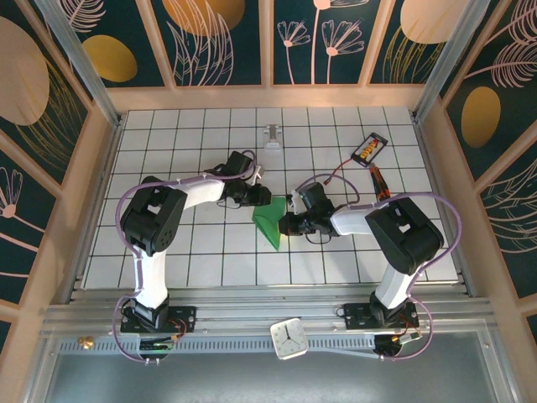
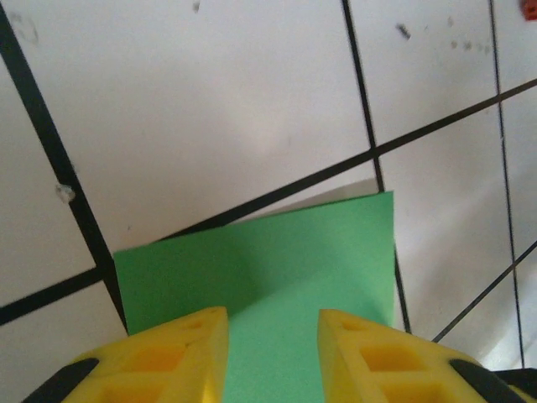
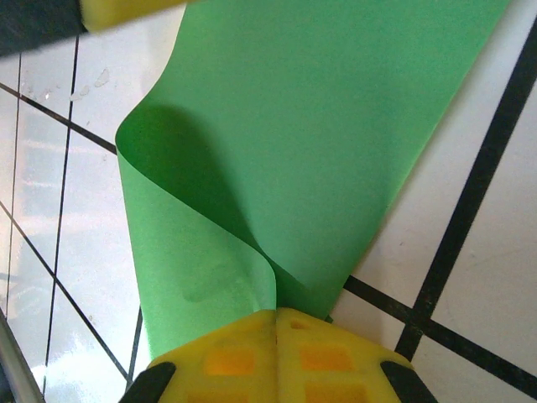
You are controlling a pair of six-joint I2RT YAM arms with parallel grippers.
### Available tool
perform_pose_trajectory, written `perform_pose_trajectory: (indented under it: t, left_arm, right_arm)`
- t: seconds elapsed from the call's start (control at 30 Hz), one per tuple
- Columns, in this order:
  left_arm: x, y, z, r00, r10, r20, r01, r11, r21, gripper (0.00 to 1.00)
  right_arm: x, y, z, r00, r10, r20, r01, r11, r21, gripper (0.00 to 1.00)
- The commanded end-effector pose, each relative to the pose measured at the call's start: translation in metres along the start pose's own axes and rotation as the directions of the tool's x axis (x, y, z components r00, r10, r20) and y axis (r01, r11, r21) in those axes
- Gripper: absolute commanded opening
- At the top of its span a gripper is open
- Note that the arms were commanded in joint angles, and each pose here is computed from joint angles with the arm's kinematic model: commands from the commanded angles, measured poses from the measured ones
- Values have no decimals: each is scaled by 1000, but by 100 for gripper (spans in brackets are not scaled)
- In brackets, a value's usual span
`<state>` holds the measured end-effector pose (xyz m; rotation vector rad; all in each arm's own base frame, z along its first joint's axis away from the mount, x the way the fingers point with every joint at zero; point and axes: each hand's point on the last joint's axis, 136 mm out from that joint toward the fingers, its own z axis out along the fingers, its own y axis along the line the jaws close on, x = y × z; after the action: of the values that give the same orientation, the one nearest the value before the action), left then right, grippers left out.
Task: Fold a paper plane with a square sheet of paper (pick it up from the middle)
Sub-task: Third fold the triangle at the center of the table.
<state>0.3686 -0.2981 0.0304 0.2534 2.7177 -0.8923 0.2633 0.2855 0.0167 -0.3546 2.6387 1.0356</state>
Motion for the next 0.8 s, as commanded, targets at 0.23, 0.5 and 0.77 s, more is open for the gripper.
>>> perform_pose_trajectory:
  t: [0.23, 0.5, 0.77]
  left_arm:
    - [-22, -34, -59, 986, -40, 164, 31, 998, 59, 24]
    - [36, -65, -56, 995, -71, 73, 58, 983, 173, 2]
    - [70, -65, -34, 997, -67, -28, 71, 984, 165, 0]
  right_arm:
    - [48, -44, 9, 990, 78, -114, -58, 984, 169, 0]
    - [49, -46, 10, 990, 77, -117, -56, 983, 175, 0]
    - [49, -47, 11, 990, 78, -115, -57, 983, 175, 0]
